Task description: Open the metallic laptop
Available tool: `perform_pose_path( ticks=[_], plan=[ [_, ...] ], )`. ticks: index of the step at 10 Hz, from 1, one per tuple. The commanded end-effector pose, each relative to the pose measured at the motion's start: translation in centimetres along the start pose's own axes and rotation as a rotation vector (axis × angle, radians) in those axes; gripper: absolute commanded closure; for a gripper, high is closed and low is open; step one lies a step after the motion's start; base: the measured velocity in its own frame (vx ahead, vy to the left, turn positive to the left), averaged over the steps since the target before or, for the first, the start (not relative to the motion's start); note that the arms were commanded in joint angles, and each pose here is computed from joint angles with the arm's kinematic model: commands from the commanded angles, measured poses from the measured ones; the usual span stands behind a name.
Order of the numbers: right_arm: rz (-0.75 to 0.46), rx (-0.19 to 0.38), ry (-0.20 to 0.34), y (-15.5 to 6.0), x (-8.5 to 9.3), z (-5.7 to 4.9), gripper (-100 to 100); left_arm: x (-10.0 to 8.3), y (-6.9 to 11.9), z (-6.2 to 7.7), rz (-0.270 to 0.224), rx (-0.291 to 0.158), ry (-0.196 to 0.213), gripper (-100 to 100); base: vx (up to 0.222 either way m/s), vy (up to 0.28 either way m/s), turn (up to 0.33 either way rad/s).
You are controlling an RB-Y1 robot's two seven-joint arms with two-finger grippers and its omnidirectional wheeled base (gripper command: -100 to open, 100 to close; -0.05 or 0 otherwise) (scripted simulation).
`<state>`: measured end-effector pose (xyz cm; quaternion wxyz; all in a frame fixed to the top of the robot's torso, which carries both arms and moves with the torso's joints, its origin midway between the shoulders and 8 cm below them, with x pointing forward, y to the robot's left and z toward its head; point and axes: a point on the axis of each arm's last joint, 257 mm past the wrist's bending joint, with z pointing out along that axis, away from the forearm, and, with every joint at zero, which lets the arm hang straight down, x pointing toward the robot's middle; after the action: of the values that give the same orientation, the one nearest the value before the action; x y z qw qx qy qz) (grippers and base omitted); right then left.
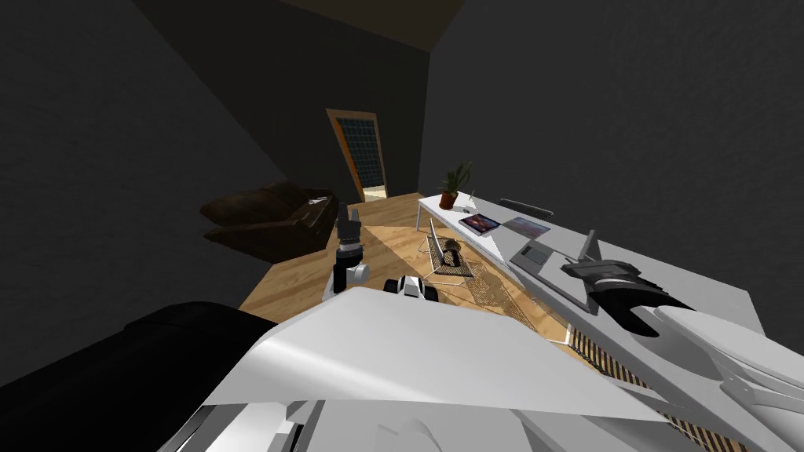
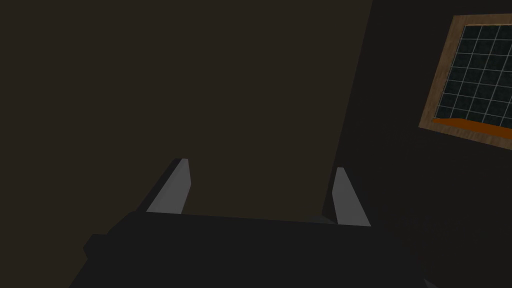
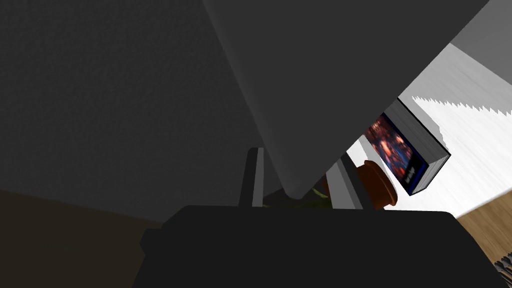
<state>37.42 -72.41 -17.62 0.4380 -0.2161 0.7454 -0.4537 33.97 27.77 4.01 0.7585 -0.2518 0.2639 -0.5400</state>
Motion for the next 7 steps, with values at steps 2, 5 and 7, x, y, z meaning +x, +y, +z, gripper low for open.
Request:
perform_pose_path(
  ticks=[2, 5, 7],
  plan=[
    [0.011, -0.037, 0.046, 2.1, 1.6, 1.5, 100, 0.0, 0.0, 0.0, 0.000, 0.000, 0.000, 0, -0.107, -0.012, 0.229],
    [0.020, -0.037, 0.069, 0.7, 2.8, 1.9, -100, 0.0, 0.0, 0.0, 0.000, 0.000, 0.000, 0, -0.051, 0.001, 0.107],
    [0.018, -0.041, 0.062, -1.1, 2.7, 1.9, -100, 0.0, 0.0, 0.0, 0.000, 0.000, 0.000, 0, 0.045, 0.057, -0.113]
  ],
)
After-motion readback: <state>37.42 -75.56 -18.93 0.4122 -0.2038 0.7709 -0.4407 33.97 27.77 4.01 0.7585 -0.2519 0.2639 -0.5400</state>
